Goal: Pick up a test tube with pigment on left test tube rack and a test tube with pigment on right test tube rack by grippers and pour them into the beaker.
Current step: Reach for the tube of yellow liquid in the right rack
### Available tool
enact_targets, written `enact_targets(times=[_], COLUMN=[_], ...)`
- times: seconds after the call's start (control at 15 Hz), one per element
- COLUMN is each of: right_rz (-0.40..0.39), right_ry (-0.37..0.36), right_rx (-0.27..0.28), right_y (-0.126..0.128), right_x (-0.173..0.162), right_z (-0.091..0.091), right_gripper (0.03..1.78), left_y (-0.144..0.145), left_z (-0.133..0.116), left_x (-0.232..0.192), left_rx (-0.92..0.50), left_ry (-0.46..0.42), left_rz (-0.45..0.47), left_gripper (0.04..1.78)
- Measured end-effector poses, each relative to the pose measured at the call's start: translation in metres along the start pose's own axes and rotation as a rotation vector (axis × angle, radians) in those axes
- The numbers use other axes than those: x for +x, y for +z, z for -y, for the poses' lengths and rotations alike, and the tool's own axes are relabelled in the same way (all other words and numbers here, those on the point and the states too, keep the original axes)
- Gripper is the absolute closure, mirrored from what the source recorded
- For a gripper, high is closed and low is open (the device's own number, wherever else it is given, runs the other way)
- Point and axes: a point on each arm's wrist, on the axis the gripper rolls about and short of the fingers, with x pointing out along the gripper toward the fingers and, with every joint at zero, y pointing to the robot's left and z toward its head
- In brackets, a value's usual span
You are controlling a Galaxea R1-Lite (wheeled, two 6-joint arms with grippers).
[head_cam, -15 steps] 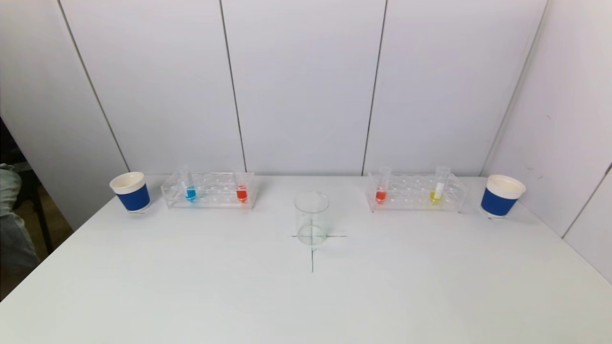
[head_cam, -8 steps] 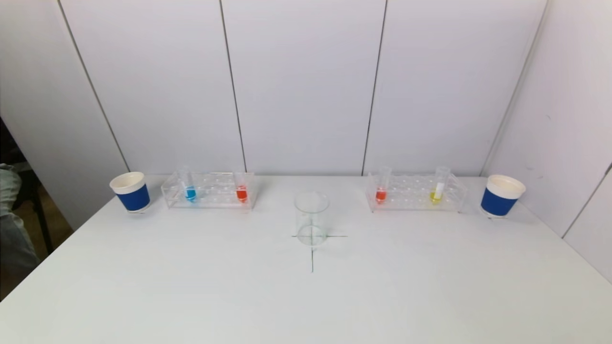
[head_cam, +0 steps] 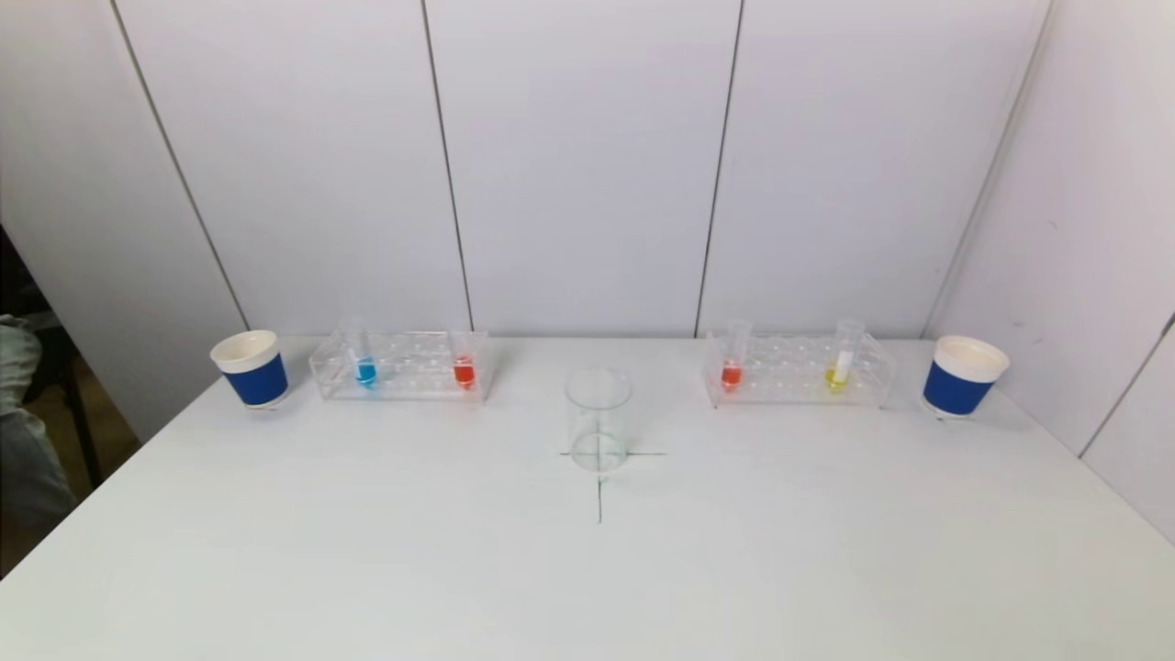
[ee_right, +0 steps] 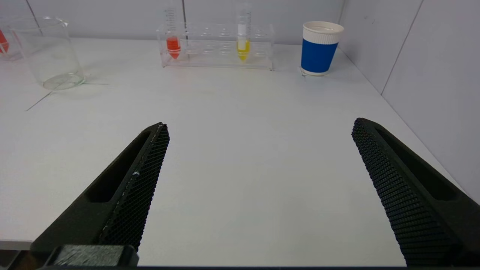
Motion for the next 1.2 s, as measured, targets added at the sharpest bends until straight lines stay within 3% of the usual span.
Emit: enact_targets(times=[0.53,0.87,1.2], right_rz=[0.048,0.091,0.116], right_ry=[0.002,0.011,0.036], right_rx=[-0.006,-0.009,-0.015], right_y=[0.015,0.054,0.115], right_x=[-0.005,-0.018,-0.012], right_z=[0.000,0.000,0.001], right_gripper=[0.04,0.04,0.04], left_y=[0.000,0.000,0.000], left_z=[0.000,0.000,0.000], left_x=[0.000,0.000,0.000], left_rx=[0.000,0.000,0.000], left_ry=[0.000,0.000,0.000], left_rz=[0.000,0.000,0.000], left_gripper=[0.06,0.06,0.06])
